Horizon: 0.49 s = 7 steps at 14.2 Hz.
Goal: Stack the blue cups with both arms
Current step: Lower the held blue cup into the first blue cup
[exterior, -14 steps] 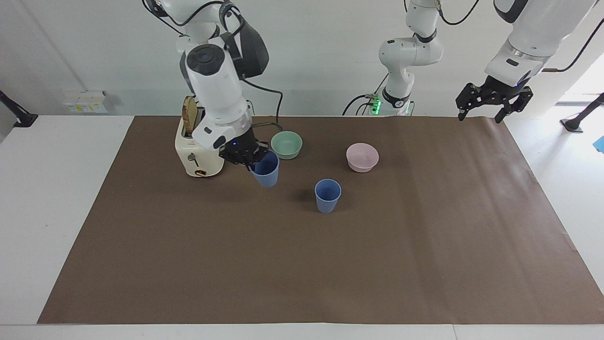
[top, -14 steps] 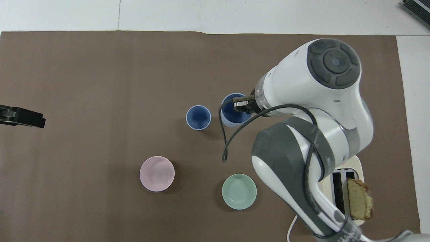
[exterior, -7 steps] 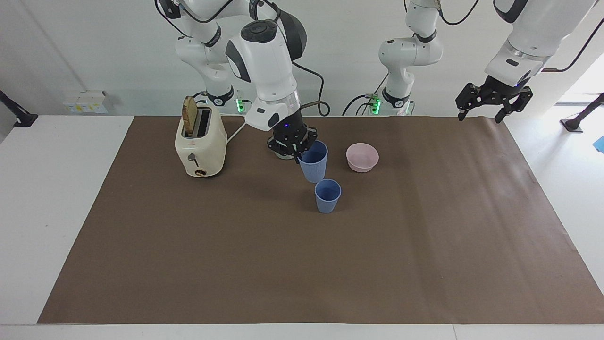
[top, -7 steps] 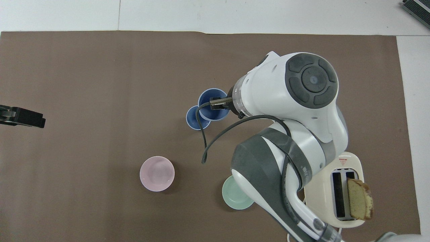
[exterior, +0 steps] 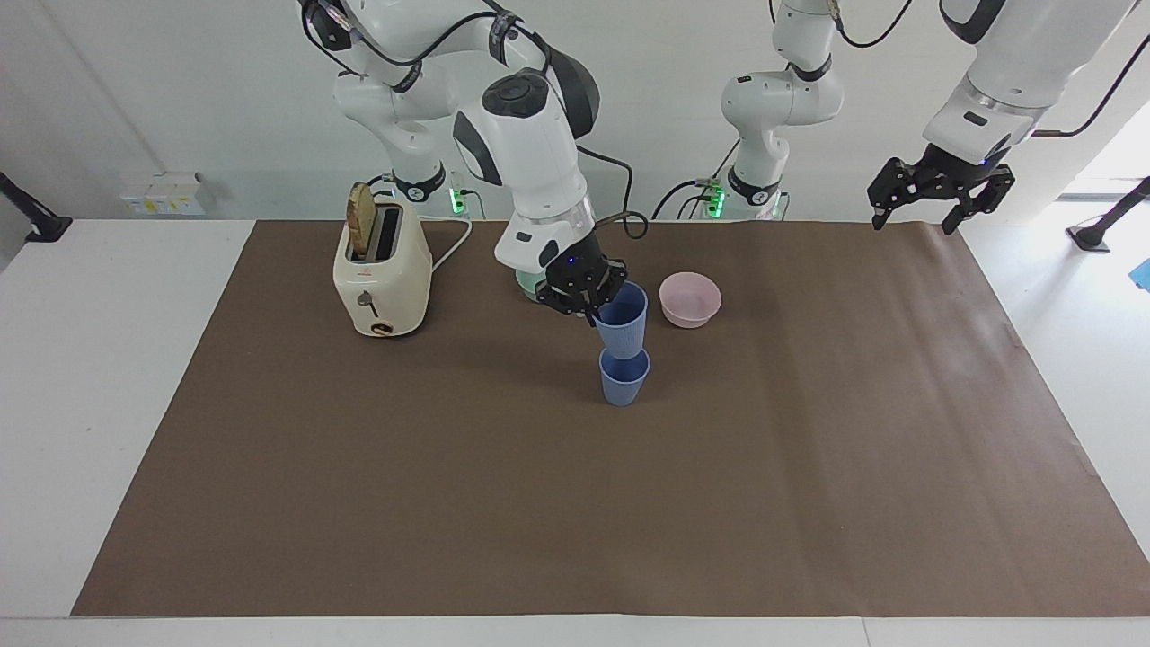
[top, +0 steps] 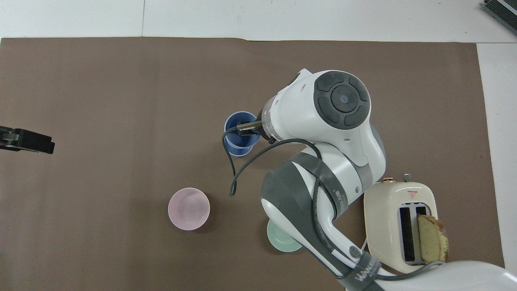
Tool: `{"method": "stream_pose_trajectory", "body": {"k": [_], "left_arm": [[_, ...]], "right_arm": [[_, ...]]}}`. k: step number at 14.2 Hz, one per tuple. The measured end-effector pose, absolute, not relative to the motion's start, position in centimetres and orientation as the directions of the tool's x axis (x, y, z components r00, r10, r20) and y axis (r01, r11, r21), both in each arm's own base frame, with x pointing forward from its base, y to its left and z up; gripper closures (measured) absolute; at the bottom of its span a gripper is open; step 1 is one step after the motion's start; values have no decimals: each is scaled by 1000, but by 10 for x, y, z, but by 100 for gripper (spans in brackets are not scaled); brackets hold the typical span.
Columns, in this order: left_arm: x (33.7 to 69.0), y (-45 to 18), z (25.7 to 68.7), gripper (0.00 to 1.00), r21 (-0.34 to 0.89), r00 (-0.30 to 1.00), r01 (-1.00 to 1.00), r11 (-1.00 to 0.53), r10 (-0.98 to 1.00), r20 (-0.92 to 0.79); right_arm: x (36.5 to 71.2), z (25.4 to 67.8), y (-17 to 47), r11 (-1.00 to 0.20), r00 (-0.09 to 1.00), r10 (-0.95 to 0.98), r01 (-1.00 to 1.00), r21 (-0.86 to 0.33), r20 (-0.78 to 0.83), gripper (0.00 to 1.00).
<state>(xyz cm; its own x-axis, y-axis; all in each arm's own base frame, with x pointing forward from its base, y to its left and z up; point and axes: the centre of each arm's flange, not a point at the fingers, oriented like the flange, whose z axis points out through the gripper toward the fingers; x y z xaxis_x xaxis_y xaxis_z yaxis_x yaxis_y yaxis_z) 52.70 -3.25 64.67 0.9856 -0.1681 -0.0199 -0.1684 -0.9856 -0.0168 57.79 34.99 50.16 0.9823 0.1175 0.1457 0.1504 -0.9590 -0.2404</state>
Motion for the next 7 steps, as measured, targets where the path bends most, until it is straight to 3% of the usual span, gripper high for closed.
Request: {"method": "stream_pose_trajectory", "body": {"k": [7], "left_arm": [[527,-34,647,0,-17,985,-171,-985,-171,-20]], "right_arm": [[580,465,350,-963,989,123,140,-232,86,95]]}}
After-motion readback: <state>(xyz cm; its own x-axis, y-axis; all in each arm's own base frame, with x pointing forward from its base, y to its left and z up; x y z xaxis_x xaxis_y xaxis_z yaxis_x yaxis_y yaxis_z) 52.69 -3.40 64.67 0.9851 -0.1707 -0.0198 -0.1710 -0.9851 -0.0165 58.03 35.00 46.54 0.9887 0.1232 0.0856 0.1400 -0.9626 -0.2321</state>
